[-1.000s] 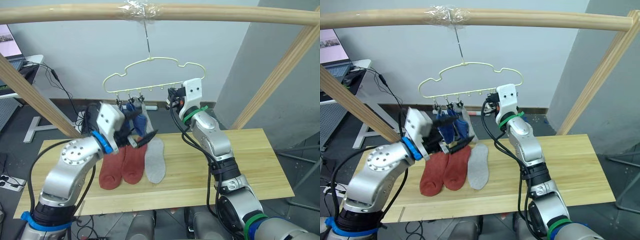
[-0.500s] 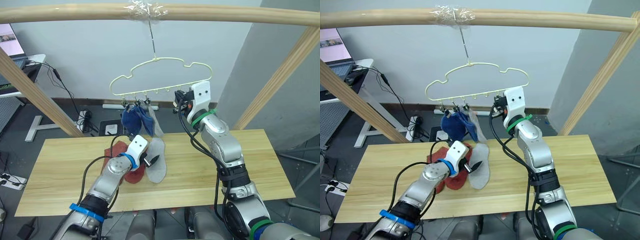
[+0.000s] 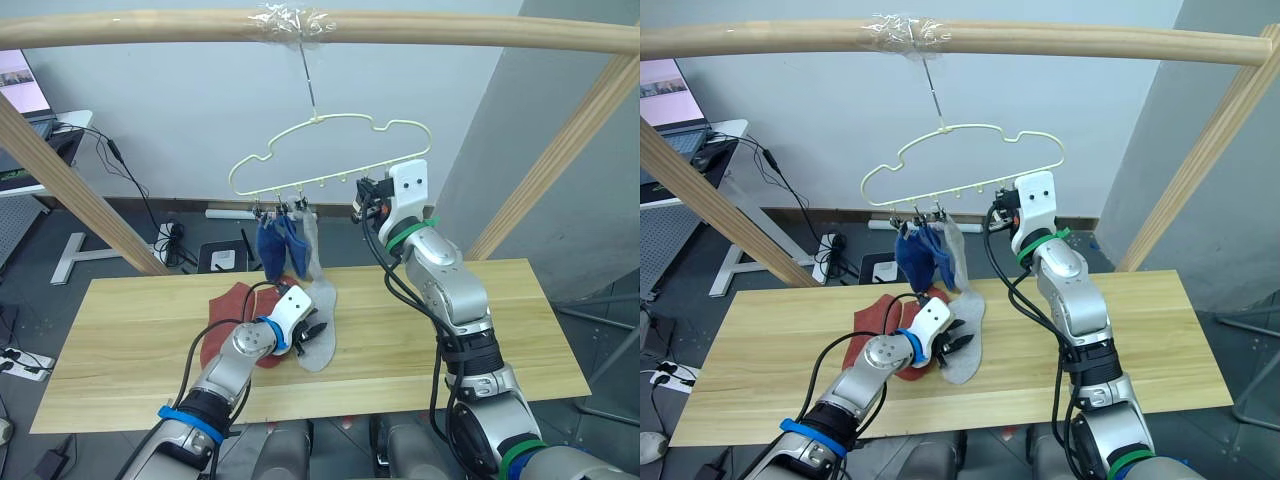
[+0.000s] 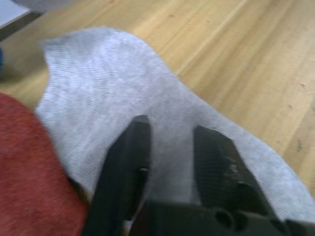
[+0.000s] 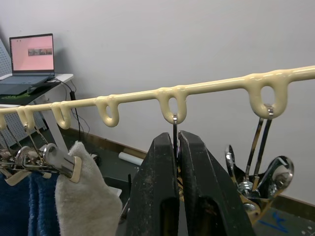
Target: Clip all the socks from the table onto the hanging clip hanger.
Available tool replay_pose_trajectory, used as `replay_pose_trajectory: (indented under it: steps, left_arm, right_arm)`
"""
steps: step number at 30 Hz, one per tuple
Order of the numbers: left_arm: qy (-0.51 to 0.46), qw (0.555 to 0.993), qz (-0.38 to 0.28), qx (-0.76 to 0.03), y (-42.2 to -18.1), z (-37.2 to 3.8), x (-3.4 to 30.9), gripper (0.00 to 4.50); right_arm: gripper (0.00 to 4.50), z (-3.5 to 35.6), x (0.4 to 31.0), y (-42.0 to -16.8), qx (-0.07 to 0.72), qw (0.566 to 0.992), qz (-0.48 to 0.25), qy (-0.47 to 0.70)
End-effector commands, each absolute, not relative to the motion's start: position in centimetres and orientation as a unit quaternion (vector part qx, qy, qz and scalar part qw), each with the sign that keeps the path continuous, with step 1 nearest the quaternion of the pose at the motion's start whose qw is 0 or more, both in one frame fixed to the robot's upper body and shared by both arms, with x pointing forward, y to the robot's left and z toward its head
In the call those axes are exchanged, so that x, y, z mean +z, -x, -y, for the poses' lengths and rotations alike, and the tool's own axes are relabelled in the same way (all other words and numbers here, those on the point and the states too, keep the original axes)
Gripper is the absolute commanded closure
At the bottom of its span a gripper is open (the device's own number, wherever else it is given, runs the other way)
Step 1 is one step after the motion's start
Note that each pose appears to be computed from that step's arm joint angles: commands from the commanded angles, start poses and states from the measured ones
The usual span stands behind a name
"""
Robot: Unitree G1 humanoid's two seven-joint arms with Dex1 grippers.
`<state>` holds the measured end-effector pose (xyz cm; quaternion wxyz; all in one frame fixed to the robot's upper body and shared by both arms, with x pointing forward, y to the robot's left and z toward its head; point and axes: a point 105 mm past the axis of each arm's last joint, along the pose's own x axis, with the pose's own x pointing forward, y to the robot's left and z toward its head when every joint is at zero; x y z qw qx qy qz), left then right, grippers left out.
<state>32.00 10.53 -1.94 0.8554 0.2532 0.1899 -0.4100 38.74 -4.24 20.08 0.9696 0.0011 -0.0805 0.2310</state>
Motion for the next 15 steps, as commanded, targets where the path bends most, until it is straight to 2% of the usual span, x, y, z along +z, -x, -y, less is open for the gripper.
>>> replay_pose_trajectory:
  steps: [1, 3, 7, 10, 14, 15]
  left_arm:
    - [-0.25, 0.842, -0.239, -0.415, -30.3, -11.6, -4.2, 4.11]
    - [-0.234, 0.844, -0.235, -0.422, -30.0, -11.3, -3.9, 4.48]
    - [-0.183, 0.849, -0.225, -0.442, -29.4, -10.2, -2.9, 4.48]
    - [-0.189, 0.842, -0.212, -0.458, -29.2, -9.9, -2.1, 4.48]
    - [-0.189, 0.865, -0.182, -0.428, -31.0, -10.3, -0.5, 4.48]
    - [-0.192, 0.862, -0.18, -0.433, -31.0, -10.3, -0.4, 4.29]
  right_arm:
    - [4.5, 5.3, 20.4, -38.8, 0.215, 0.973, 0.084, -0.004]
    - [4.5, 5.4, 20.4, -38.9, 0.213, 0.973, 0.083, -0.003]
    - [4.5, 5.5, 20.3, -39.0, 0.213, 0.974, 0.083, -0.002]
    - [4.5, 5.5, 20.3, -39.0, 0.213, 0.974, 0.082, 0.0]
    - [4.5, 5.7, 20.3, -39.1, 0.214, 0.973, 0.081, 0.003]
    - [4.5, 5.7, 20.3, -39.1, 0.214, 0.973, 0.082, 0.004]
